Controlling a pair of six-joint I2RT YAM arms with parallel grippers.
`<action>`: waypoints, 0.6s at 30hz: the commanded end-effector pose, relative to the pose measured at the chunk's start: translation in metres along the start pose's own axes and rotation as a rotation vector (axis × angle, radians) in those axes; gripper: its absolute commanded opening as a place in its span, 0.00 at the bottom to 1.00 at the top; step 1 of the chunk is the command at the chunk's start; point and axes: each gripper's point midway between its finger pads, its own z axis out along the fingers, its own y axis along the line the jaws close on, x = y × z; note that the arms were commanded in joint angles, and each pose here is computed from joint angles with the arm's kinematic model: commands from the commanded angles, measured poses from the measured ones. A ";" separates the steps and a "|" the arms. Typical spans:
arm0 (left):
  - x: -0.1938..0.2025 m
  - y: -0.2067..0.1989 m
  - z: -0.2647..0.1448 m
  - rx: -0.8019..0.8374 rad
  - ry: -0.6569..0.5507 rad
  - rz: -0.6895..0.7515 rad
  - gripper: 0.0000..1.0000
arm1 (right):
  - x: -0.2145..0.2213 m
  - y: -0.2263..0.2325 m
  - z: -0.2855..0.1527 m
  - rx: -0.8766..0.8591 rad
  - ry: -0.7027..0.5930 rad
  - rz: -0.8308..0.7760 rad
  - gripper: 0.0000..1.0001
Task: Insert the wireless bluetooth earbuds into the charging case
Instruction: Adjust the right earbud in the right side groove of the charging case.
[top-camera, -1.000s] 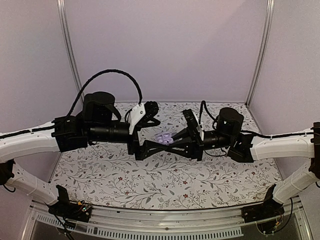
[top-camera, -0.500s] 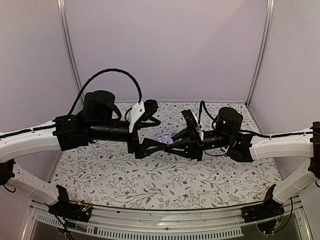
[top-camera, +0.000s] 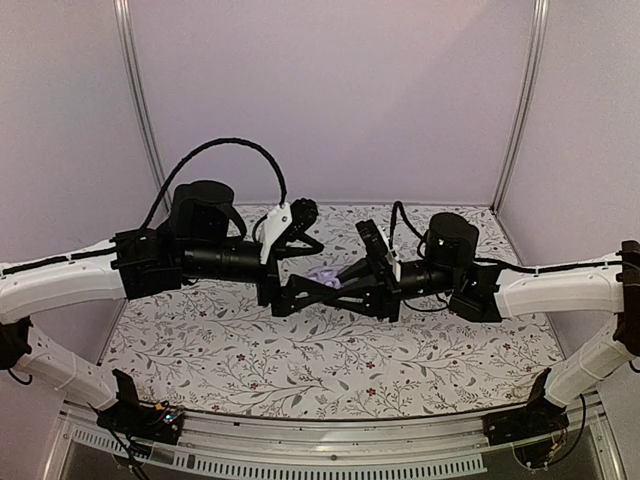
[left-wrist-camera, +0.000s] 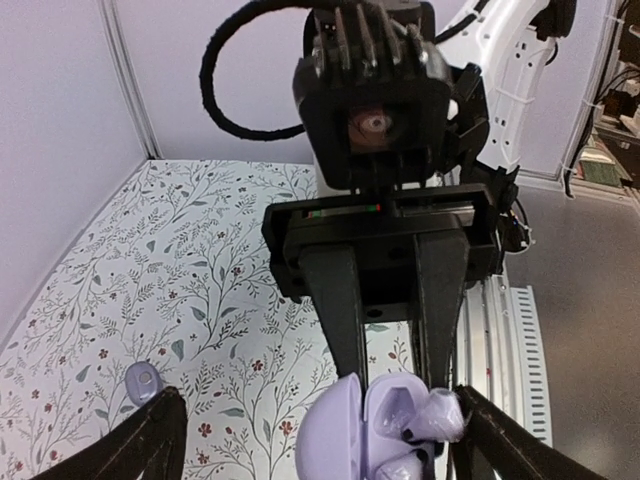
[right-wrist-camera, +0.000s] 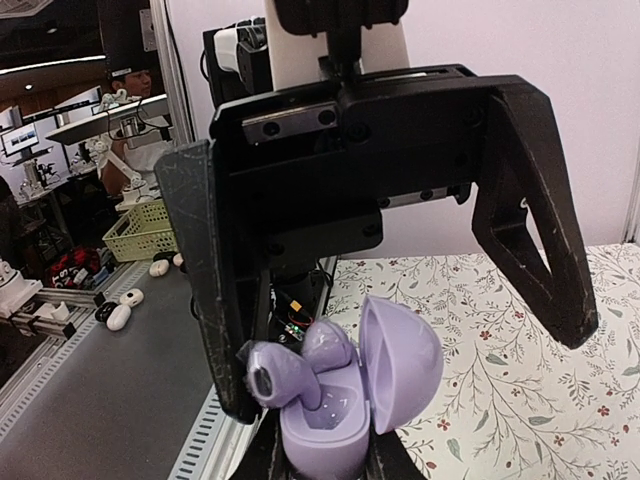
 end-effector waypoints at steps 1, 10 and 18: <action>-0.010 0.011 0.001 -0.006 -0.035 -0.020 0.90 | -0.007 0.006 0.010 -0.031 0.002 -0.037 0.00; -0.005 0.014 0.002 0.006 -0.040 -0.050 0.90 | -0.008 0.010 0.013 -0.032 0.005 -0.055 0.00; 0.001 0.016 0.005 0.009 -0.032 -0.072 0.90 | -0.014 0.014 0.013 -0.038 -0.007 -0.069 0.00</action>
